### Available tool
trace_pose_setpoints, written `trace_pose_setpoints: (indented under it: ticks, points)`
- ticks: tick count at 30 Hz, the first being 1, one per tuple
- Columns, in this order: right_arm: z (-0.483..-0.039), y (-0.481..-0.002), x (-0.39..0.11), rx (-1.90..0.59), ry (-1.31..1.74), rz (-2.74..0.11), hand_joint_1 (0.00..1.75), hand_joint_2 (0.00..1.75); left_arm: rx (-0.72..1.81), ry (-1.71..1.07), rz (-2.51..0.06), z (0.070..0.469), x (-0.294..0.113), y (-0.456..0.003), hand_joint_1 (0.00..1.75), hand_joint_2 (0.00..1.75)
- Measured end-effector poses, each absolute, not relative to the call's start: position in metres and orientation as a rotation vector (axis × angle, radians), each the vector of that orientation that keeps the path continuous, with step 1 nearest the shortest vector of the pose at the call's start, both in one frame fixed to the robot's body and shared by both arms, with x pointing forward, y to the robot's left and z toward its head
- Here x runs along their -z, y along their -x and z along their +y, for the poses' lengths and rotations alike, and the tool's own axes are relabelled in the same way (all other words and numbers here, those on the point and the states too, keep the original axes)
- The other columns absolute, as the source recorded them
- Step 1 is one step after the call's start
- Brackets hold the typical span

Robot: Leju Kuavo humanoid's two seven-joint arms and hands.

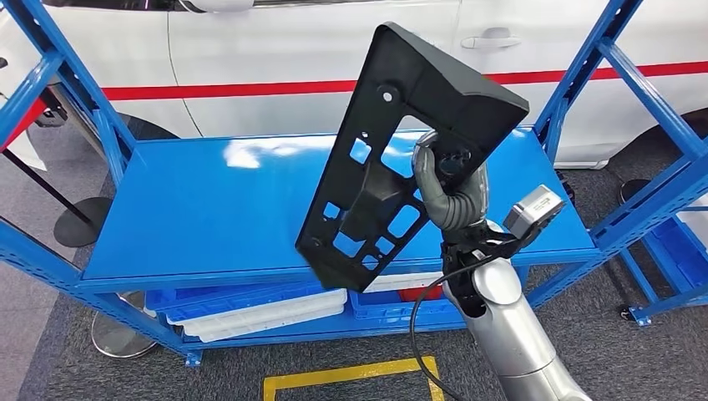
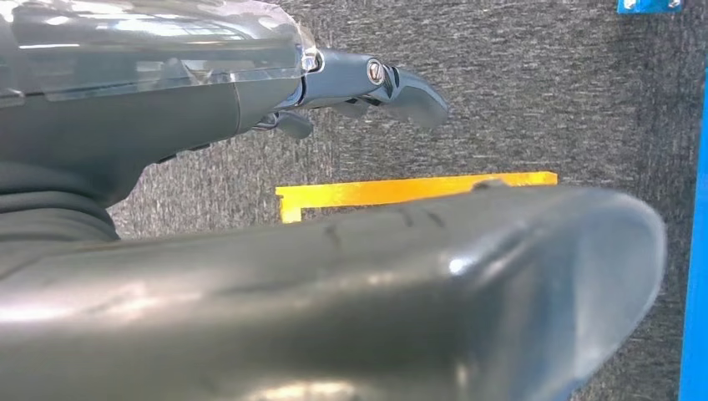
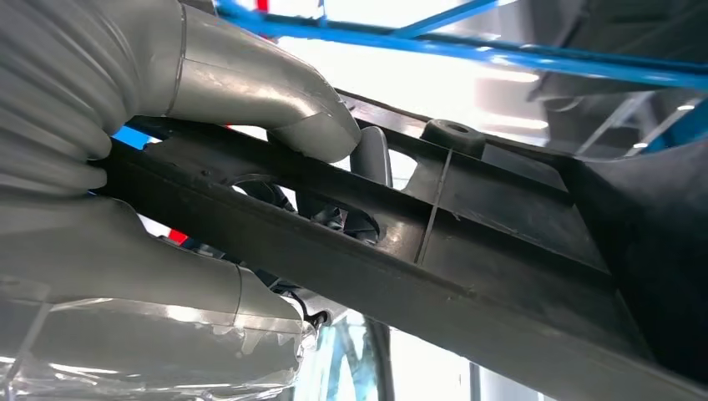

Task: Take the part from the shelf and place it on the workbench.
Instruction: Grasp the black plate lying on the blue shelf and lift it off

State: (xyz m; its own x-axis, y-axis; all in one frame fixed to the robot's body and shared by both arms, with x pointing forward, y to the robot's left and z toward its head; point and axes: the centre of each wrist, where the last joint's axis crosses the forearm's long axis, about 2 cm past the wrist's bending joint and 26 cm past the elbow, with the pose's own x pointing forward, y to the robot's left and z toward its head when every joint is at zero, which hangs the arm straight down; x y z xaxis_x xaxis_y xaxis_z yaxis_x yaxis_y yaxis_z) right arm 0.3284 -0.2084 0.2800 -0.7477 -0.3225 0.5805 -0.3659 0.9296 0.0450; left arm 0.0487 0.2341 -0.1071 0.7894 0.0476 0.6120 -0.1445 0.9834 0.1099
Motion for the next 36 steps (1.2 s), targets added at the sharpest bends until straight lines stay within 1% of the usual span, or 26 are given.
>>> trace_pose_setpoints:
  ticks: [11,36]
  points:
    - [-0.205,-0.326,-0.291,-0.051,-0.670,-2.523,1.75,1.75,-0.130,-0.167,-0.649,0.238,0.108,-0.049,0.00,0.00]
    - [-0.213,-0.314,-0.285,-0.023,-0.698,-2.559,1.75,1.75,-0.127,-0.148,-0.657,0.243,0.108,-0.049,0.00,0.00]
